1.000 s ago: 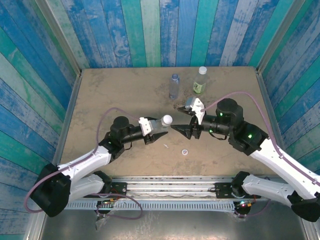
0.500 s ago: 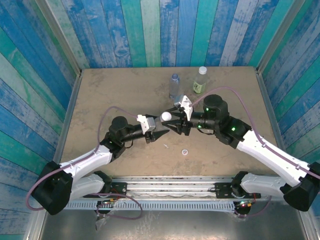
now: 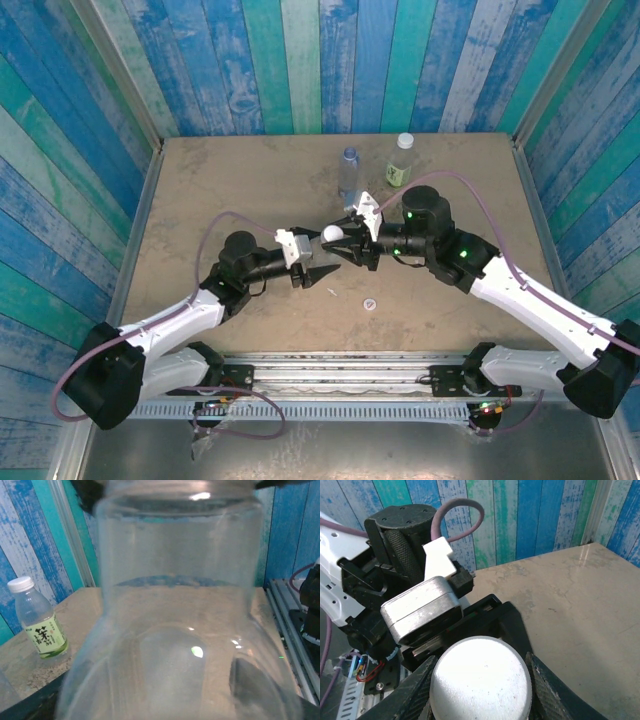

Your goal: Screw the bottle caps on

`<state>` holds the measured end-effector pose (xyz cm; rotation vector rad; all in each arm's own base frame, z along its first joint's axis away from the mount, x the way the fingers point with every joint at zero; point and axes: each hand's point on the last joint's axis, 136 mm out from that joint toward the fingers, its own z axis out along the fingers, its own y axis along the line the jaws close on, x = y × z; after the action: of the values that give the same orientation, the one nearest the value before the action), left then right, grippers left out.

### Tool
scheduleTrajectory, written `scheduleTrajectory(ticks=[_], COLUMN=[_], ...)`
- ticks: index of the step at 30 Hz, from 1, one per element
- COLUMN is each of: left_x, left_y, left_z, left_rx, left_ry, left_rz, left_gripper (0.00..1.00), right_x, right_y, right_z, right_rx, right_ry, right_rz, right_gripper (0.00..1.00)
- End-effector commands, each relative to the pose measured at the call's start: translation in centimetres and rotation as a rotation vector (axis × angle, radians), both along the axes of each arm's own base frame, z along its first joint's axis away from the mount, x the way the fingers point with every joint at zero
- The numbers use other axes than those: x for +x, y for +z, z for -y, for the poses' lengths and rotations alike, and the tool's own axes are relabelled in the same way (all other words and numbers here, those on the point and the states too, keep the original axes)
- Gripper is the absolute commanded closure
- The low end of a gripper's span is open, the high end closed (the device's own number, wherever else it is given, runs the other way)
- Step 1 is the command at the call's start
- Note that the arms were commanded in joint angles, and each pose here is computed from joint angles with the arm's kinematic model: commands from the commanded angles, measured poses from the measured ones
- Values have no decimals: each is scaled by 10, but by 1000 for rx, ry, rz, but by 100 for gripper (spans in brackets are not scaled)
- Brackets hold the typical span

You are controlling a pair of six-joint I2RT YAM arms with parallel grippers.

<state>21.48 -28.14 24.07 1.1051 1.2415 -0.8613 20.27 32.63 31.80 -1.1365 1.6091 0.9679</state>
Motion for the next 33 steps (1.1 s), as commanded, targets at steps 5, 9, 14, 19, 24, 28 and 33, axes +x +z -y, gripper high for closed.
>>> scheduleTrajectory(ticks=[5, 9, 14, 19, 24, 28, 33], left_x=[6, 10, 17, 30, 44, 54, 69], left_y=[24, 32, 32, 16, -2, -6, -13], left_z=[2, -3, -10, -16, -16, -15, -6], left_rx=[-17, -44, -77, -92, -78, -105, -100], left_ry=[13, 57, 126, 208, 292, 322, 334], left_rz=[-16, -2, -8, -54, -71, -91, -118], left_gripper=[1, 6, 6, 6, 6, 6, 6], right_x=[15, 34, 70, 120, 169, 195, 218], right_y=[-5, -15, -36, -54, -80, -95, -121], right_z=[18, 38, 75, 126, 178, 203, 227], right_rx=[-58, -74, -110, -90, -105, -124, -152], right_ry=[-108, -201, -382, -612, -849, -929, -988], right_rz=[25, 23, 32, 8, -33, -37, -88], right_gripper=[70, 70, 70, 70, 70, 69, 68])
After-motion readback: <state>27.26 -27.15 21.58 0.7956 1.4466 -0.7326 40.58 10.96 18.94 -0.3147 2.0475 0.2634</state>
